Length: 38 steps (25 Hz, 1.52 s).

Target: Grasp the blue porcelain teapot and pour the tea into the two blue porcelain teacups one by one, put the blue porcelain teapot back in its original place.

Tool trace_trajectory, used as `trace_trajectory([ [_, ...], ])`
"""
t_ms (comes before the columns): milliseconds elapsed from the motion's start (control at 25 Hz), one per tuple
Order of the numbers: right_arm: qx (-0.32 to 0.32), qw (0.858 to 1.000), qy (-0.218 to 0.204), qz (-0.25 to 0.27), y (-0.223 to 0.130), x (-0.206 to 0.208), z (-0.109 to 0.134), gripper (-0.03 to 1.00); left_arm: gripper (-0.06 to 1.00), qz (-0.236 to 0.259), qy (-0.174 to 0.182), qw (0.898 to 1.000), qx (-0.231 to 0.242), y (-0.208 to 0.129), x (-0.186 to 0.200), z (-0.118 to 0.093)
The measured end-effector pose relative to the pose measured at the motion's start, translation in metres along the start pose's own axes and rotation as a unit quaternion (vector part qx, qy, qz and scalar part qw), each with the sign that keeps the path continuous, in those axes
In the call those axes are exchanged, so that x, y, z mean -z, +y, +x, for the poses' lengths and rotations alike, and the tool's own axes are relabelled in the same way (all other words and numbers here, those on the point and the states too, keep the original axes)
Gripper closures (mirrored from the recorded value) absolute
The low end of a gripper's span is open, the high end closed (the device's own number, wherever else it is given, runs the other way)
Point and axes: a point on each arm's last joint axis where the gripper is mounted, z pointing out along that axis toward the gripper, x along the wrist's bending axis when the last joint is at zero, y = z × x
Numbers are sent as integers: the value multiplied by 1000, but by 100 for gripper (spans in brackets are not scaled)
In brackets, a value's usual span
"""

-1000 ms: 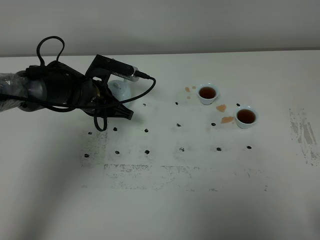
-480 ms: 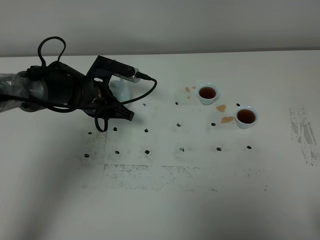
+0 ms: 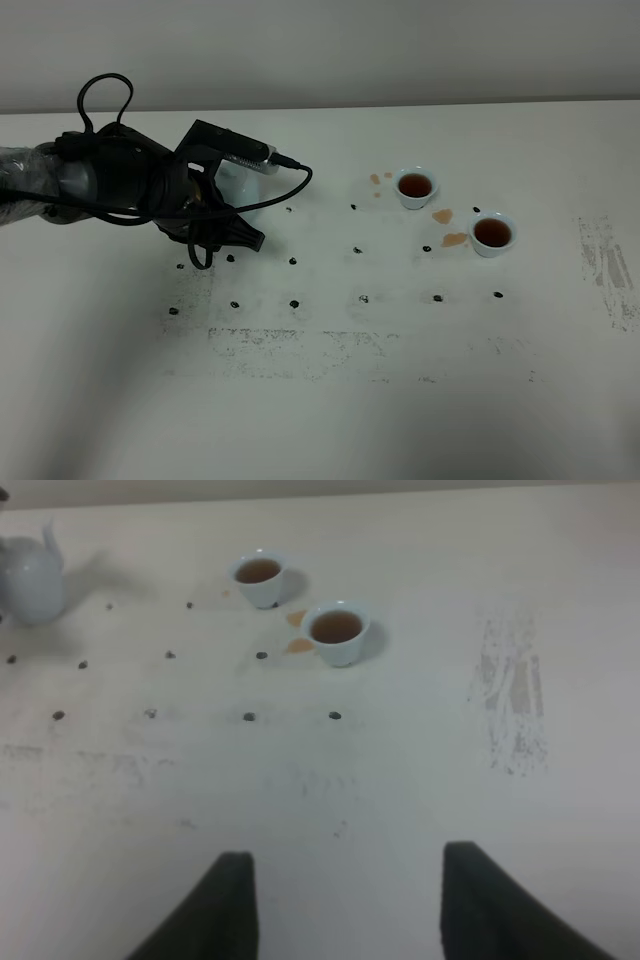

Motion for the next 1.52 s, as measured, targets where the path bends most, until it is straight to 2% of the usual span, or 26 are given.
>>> trace_trajectory([
  [120,0,1000,0,0,0,0,0,52,61,14,0,1000,-3,-1,4,-4],
  [280,0,1000,0,0,0,0,0,52,61,9,-7,1000,-4,3,24,-9],
  [480,0,1000,0,0,0,0,0,52,61,18,-9,999,-41,4,57,-8],
  [640,0,1000,0,0,0,0,0,52,61,39,-6,997,-60,-1,97,3],
  [760,0,1000,0,0,0,0,0,52,61,20,7,998,-55,-13,133,22],
  [880,0,1000,0,0,0,0,0,52,61,-1,25,999,-37,-39,168,43],
  [1040,0,1000,0,0,0,0,0,52,61,-28,60,998,23,-97,219,68],
  [1120,0,1000,0,0,0,0,0,52,61,-41,79,994,55,-129,247,72],
  [1240,0,1000,0,0,0,0,0,52,61,-61,99,989,96,-173,284,65],
  [1320,0,1000,0,0,0,0,0,52,61,-83,98,984,126,-198,302,55],
  [1520,0,1000,0,0,0,0,0,52,61,-113,96,973,175,-255,309,28],
])
